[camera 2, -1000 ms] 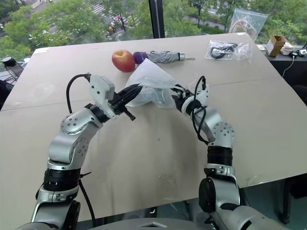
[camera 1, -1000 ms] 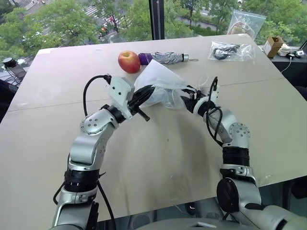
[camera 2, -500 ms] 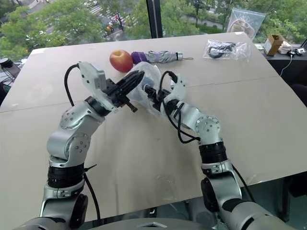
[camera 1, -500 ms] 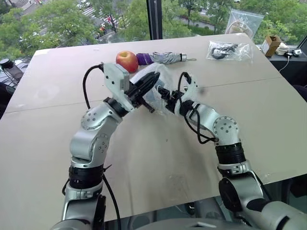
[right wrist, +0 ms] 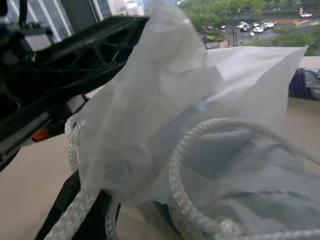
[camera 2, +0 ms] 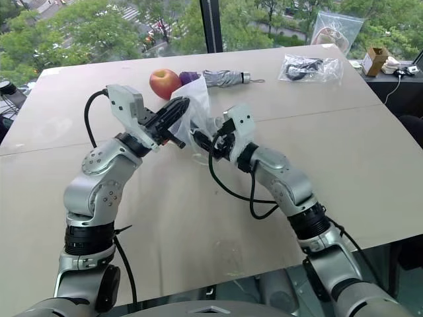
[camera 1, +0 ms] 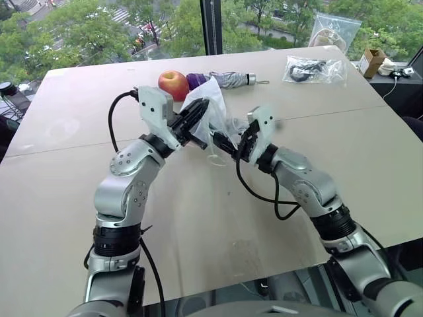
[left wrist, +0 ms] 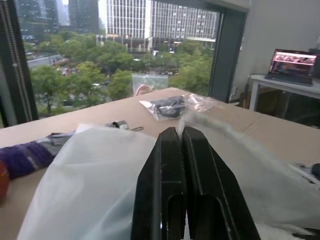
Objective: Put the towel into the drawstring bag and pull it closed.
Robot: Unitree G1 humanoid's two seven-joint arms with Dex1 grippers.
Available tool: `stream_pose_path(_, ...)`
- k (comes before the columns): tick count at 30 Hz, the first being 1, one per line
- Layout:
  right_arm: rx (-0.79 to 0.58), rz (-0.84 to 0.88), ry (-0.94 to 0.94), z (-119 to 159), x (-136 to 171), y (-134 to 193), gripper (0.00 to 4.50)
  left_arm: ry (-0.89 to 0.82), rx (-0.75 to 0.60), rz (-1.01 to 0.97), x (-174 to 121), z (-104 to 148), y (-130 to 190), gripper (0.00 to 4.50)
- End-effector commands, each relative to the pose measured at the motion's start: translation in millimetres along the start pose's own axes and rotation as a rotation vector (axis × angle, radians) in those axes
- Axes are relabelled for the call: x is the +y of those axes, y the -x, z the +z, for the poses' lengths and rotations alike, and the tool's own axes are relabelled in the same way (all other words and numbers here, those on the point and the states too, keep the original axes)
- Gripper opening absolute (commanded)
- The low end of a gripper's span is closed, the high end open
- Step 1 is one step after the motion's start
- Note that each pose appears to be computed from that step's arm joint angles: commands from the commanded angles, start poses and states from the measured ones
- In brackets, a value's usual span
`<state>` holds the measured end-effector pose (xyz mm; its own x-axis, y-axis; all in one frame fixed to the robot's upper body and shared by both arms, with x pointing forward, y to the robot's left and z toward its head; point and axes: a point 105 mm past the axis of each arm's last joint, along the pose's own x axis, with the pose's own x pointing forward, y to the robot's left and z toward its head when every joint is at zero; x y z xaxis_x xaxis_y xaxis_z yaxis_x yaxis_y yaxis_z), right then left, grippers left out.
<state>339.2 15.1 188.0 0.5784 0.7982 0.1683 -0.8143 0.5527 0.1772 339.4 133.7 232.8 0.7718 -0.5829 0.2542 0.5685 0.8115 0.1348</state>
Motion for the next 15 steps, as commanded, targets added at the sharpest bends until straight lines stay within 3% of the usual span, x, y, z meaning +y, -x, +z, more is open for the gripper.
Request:
stream_pose_path(1, -0.101, -0.027, -0.179, 24, -3, 0, 3.33, -0.06, -0.011, -0.004, -1, 4, 5, 0.0)
stream_pose_path(5, -0.115, -0.023, -0.238, 30, 1, -2, 3.33, -0.04, -0.014, -0.059, -12, 3, 9, 0.0)
stream_pose_path(11, -0.072, -0.038, -0.184, 21, -1, -2, 3.33, -0.028, -0.013, -0.068, -13, 4, 12, 0.0)
stream_pose_path(15, -0.06, -0.046, -0.172, 20, -1, -1, 4.4, -0.015, -0.036, -0.058, -10, 10, 13, 0.0)
